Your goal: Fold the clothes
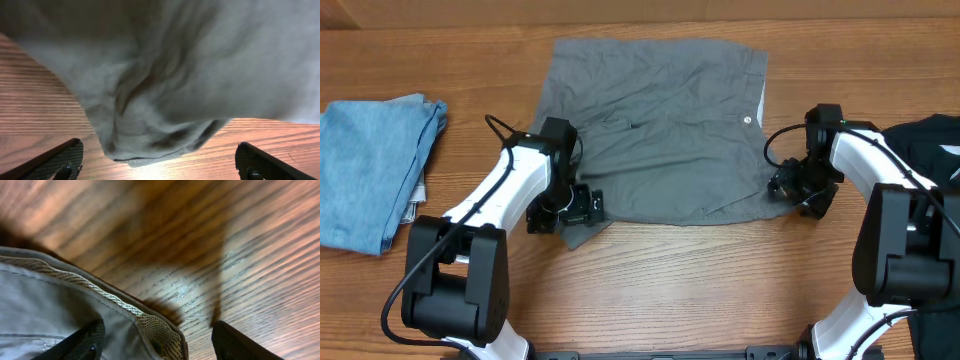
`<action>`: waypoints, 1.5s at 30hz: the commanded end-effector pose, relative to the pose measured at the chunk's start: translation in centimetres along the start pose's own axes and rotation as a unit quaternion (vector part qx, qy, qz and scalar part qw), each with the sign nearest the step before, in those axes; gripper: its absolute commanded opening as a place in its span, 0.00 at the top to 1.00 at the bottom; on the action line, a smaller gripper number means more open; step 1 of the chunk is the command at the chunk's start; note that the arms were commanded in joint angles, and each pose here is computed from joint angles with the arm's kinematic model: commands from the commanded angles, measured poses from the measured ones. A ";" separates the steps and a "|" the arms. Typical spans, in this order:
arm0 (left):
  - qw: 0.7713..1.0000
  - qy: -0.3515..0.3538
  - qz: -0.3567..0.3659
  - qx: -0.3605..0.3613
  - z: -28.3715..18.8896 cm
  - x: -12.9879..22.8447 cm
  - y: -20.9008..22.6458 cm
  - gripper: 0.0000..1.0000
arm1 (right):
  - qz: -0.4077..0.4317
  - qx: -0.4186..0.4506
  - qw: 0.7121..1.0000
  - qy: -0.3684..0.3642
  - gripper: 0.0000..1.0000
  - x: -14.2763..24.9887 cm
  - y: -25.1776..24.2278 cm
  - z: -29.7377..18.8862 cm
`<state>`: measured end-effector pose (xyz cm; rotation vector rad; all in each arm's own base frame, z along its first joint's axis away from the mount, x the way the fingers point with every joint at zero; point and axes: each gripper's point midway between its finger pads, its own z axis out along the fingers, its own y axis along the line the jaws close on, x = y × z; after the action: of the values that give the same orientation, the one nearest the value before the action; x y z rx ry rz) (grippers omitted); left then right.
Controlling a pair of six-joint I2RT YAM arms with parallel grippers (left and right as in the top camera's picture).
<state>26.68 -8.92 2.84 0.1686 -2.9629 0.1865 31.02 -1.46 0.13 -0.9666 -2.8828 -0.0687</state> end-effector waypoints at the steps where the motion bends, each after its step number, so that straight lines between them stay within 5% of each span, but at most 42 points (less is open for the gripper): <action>1: 1.000 -0.006 -0.016 -0.011 0.4 0.0 0.4 0.02 | 0.000 -0.013 1.000 -0.004 0.33 0.1 0.3 -0.3; 10: 0.998 0.007 -0.054 -0.032 2.4 1.4 1.8 0.09 | -0.010 -0.016 1.000 -0.010 0.39 -0.1 0.4 -0.3; 13: 0.998 0.009 -0.054 -0.031 2.7 1.5 1.8 0.38 | -0.014 -0.016 1.000 -0.009 0.63 -0.1 0.4 -0.3; 14: 0.998 0.008 -0.054 -0.032 2.7 1.5 1.9 0.76 | -0.014 -0.013 1.000 -0.009 0.75 -0.1 0.3 -0.3; 15: 0.998 0.006 -0.055 -0.038 2.7 1.4 2.1 0.96 | -0.027 -0.013 1.000 -0.010 0.82 -0.1 0.3 -0.3; 17: 0.997 0.001 -0.053 -0.054 2.6 1.3 2.7 0.96 | -0.027 -0.010 1.000 -0.012 0.96 -0.2 0.2 -0.3; 23: 0.987 -0.002 -0.055 -0.153 1.8 1.7 6.4 0.96 | -0.050 0.024 0.998 -0.024 0.96 -0.6 -1.0 -0.4; 38: 0.989 0.012 -0.050 -0.137 -4.6 1.4 4.6 0.96 | -0.048 -0.024 0.996 -0.071 0.96 2.1 -1.1 -10.9; 45: 0.989 -0.107 -0.044 -0.093 -11.8 4.7 3.2 0.96 | -0.047 -0.014 0.997 -0.054 0.96 4.7 -2.6 -12.4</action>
<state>24.08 -5.84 11.72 0.2470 -3.0511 -0.0896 26.61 -0.09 11.88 -0.8256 -2.9926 -0.1570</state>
